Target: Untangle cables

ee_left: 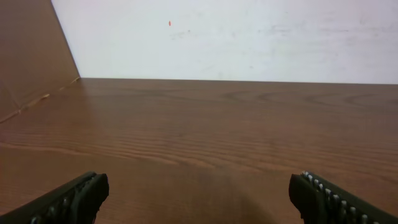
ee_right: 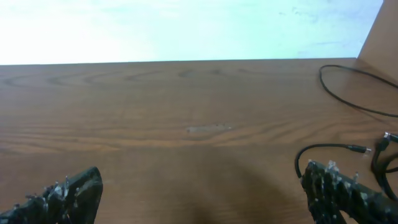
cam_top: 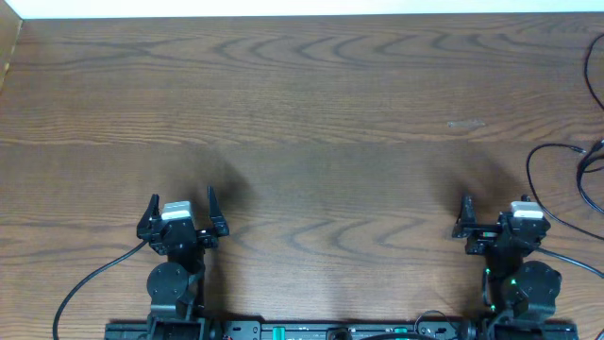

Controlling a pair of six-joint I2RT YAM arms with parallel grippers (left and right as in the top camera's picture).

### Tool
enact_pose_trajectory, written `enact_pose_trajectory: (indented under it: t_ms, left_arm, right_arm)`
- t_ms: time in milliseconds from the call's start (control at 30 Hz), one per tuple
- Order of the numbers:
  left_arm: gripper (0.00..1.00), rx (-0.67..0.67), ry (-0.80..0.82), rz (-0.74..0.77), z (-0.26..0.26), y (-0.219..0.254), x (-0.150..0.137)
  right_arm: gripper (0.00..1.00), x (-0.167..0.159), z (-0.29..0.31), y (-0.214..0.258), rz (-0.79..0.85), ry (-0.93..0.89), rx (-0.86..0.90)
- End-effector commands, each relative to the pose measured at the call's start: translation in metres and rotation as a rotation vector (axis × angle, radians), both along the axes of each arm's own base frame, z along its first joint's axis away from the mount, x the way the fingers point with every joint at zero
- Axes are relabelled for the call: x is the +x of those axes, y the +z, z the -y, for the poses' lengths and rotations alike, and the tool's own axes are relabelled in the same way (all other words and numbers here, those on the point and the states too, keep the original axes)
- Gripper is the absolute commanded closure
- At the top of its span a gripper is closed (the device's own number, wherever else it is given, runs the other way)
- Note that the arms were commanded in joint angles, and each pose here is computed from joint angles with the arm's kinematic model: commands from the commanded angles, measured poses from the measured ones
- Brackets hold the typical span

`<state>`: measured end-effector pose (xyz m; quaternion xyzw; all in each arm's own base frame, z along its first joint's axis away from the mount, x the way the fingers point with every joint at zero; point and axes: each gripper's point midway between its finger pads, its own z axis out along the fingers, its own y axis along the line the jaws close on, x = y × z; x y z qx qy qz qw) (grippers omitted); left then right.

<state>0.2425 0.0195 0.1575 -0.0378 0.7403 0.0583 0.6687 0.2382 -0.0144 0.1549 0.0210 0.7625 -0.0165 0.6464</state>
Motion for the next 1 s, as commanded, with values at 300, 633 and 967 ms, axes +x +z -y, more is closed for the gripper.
enact_pose_trajectory:
  t_ms: [300,633,967]
  left_arm:
    - [0.02,0.016,0.012,-0.045,-0.0025,-0.0178,-0.0001]
    - [0.02,0.016,0.012,-0.045,-0.0026,-0.0178,-0.0001]
    - [0.02,0.016,0.012,-0.046,-0.0025,-0.0179,-0.0001]
  right_arm:
    - [0.01,0.0076,0.0010,0.0021,0.089,0.000,-0.053]
    - [0.01,0.0075,0.0022,0.0016,0.084,-0.001,-0.103]
    - [0.01,0.0075,0.0021,0.0015,0.081,0.005,-0.148]
